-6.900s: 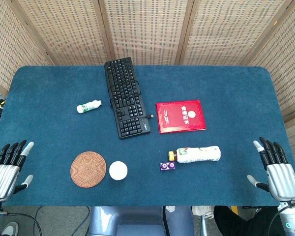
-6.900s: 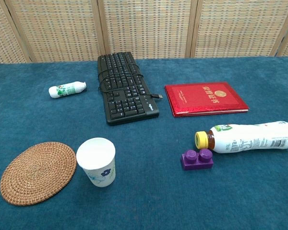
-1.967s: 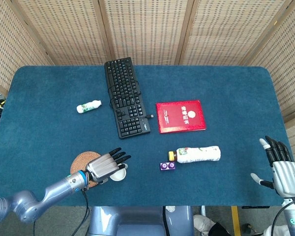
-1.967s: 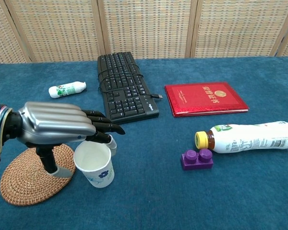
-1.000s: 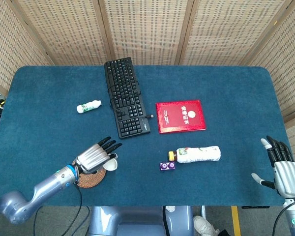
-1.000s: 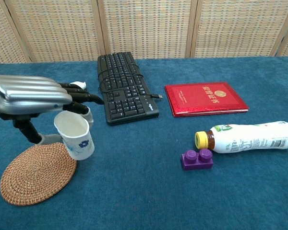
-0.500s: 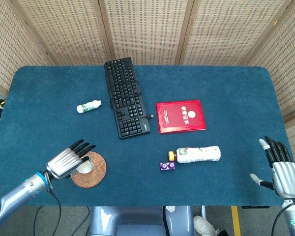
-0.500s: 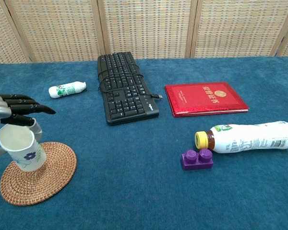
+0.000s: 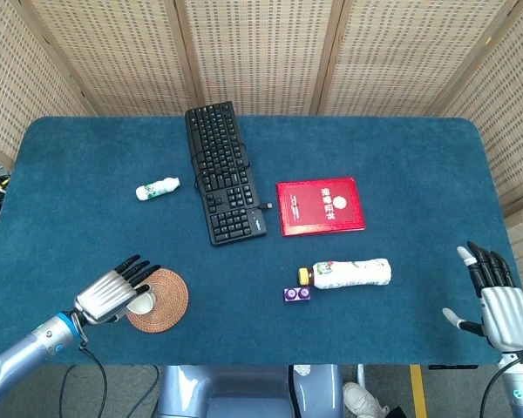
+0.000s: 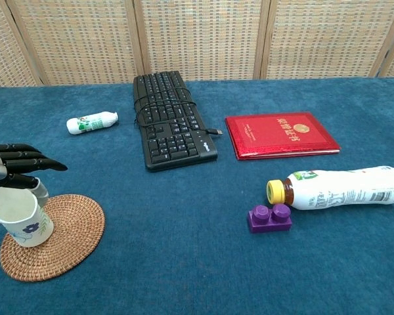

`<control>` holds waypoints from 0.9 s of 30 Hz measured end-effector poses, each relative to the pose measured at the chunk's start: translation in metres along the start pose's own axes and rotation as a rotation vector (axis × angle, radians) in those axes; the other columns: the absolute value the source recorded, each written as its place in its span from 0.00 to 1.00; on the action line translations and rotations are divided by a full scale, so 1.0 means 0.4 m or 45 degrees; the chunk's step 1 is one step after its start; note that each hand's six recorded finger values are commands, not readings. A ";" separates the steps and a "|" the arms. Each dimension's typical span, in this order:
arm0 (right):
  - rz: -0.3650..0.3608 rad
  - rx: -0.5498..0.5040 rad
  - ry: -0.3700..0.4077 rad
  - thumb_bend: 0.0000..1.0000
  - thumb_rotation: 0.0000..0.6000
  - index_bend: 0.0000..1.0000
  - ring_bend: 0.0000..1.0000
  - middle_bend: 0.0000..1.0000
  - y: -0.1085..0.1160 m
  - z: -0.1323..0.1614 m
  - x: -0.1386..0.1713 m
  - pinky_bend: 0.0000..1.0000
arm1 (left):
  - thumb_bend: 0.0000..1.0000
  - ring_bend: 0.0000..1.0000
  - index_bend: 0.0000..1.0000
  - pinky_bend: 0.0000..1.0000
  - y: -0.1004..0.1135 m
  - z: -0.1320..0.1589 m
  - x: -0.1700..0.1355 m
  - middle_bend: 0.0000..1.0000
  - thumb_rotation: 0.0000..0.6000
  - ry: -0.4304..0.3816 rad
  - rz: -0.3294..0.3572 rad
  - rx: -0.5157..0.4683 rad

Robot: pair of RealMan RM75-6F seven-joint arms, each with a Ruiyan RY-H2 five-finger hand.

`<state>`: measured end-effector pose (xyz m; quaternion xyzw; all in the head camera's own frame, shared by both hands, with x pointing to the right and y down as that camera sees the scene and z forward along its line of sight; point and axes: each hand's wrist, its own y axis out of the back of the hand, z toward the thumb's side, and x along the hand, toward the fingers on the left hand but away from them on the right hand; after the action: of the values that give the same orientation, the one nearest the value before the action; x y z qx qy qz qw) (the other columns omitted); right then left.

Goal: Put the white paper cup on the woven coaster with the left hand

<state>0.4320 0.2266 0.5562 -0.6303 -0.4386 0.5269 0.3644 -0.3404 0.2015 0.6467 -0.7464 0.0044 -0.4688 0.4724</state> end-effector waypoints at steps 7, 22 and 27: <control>-0.002 -0.002 -0.001 0.08 1.00 0.04 0.00 0.00 0.001 -0.001 0.000 0.00 | 0.42 0.00 0.18 0.00 0.006 0.001 0.015 0.00 1.00 0.023 0.030 0.001; -0.004 -0.004 0.000 0.08 1.00 0.04 0.00 0.00 0.001 0.000 0.000 0.00 | 0.30 0.00 0.00 0.00 -0.002 0.001 0.011 0.00 1.00 0.041 0.000 -0.014; -0.006 -0.010 -0.001 0.08 1.00 0.04 0.00 0.00 0.002 -0.002 0.000 0.00 | 0.30 0.00 0.00 0.00 0.012 -0.016 -0.004 0.00 1.00 0.083 0.018 -0.089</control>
<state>0.4328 0.2265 0.5555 -0.6305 -0.4421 0.5246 0.3630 -0.3439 0.1950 0.6430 -0.7468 0.0414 -0.4891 0.4488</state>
